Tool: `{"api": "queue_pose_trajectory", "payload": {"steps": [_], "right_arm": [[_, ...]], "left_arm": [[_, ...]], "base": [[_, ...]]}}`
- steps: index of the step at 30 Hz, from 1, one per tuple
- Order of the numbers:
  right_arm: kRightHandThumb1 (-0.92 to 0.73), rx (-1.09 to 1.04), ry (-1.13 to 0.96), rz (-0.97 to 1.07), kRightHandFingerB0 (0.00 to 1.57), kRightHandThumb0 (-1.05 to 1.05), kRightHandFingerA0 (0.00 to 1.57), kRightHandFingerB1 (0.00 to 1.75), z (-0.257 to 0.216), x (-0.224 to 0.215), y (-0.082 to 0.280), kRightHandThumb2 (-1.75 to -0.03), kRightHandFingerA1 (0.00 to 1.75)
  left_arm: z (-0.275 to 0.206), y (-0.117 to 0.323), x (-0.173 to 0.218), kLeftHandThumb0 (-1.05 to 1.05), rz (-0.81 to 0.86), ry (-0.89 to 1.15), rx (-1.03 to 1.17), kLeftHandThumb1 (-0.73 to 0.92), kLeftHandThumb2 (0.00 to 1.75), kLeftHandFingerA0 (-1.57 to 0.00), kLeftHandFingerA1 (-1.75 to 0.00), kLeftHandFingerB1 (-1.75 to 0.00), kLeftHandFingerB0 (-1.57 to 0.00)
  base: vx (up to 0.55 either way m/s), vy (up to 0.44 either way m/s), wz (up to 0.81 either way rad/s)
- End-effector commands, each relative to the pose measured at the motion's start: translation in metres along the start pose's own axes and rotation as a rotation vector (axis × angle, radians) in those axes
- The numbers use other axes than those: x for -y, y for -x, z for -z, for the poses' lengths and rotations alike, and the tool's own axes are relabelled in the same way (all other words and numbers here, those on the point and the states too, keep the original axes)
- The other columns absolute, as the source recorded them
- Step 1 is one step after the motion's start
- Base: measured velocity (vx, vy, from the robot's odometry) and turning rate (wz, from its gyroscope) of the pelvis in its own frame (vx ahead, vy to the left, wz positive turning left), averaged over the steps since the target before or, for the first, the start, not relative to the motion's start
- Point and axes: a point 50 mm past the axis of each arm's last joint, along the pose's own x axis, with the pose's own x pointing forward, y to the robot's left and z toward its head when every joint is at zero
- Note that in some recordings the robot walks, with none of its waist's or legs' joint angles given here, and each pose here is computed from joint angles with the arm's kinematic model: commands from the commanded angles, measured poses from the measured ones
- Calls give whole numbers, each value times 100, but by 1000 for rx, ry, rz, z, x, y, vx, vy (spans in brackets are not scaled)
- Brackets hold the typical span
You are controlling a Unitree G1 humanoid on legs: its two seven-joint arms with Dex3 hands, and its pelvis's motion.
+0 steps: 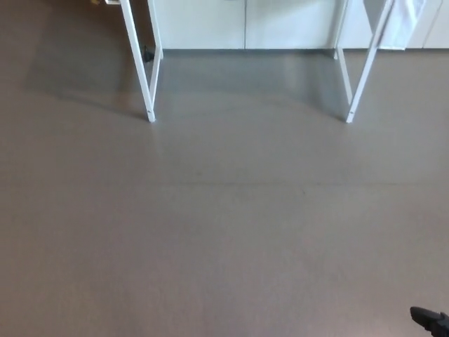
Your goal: The robot walk towards a table in front and uses its left hand to pickup a tennis ball on the left side and put it in a container on the right hand side
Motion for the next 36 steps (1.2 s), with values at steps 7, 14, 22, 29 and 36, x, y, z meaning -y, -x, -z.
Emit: {"api": "queue_pose_trajectory", "payload": {"steps": [7, 14, 22, 29, 36], "right_arm": [[-63, -1, 23, 4, 30, -26, 57, 37, -1, 0, -1, -58, 52], [-63, -13, 33, 2, 30, -24, 58, 38, 4, -1, 1, -58, 51], [-63, -24, 46, 2, 30, -26, 60, 37, 3, -4, 0, -59, 52], [-63, -23, 57, 2, 30, -30, 61, 39, 5, -5, 2, -62, 55], [-64, -30, 59, -4, 31, -26, 59, 38, 12, -5, 7, -58, 54]], "left_arm": [[-2, 0, -8, -10, -25, -9, 19, 39, 87, -24, -55, -49, -16], [2, 3, -10, -6, -38, -20, 13, 39, 87, -26, -57, -50, -19], [3, 4, -11, -5, -43, -11, 11, 38, 86, -27, -57, -50, -19], [2, 6, -11, -11, -39, -33, 25, 50, 55, -43, -45, -31, -32], [3, 8, -11, -15, -29, -51, 9, 51, 56, -36, -44, -32, -32]], "base": [[281, 57, -14], [370, 211, -23], [338, 75, 9], [424, -73, 20], [351, -36, -12]]}}
